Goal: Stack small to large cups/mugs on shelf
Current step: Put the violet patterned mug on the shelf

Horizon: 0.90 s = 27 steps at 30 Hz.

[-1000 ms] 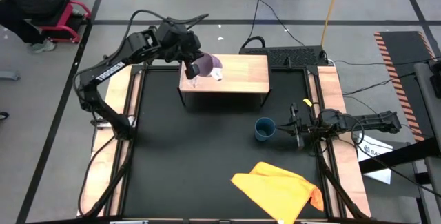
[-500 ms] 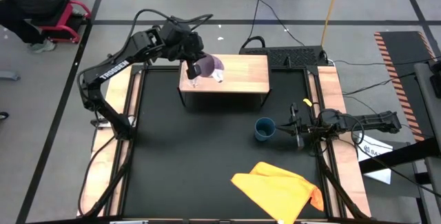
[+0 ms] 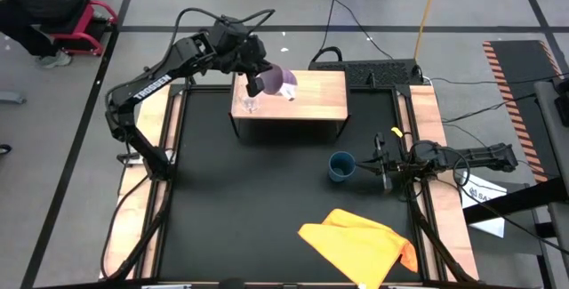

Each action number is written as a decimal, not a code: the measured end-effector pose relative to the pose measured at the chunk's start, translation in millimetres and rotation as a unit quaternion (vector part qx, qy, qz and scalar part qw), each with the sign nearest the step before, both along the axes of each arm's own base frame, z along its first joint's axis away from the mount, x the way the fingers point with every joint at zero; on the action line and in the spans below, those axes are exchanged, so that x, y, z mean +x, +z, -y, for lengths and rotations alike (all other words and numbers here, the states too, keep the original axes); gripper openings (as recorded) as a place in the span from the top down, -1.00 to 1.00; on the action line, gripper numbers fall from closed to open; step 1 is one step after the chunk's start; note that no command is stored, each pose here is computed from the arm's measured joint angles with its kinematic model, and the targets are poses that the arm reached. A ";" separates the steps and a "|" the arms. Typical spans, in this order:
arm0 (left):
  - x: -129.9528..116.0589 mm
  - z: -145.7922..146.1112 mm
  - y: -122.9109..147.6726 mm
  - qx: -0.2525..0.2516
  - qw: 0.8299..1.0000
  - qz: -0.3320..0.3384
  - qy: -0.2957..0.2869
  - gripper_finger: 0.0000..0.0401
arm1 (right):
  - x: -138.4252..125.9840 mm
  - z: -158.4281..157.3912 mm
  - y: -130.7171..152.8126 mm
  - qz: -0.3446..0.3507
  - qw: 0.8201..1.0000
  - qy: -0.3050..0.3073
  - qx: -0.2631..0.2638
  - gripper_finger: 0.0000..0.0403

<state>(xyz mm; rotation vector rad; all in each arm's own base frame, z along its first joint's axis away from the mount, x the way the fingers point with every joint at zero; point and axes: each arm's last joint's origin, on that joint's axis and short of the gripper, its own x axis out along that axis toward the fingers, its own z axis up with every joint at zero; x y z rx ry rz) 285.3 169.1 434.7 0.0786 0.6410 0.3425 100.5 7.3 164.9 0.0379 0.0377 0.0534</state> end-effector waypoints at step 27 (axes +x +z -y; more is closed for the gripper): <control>25.4 -43.8 -27.0 -0.040 0.998 0.041 -0.002 0.96 | 1.5 -0.1 -1.9 -0.012 1.000 0.000 -0.001 1.00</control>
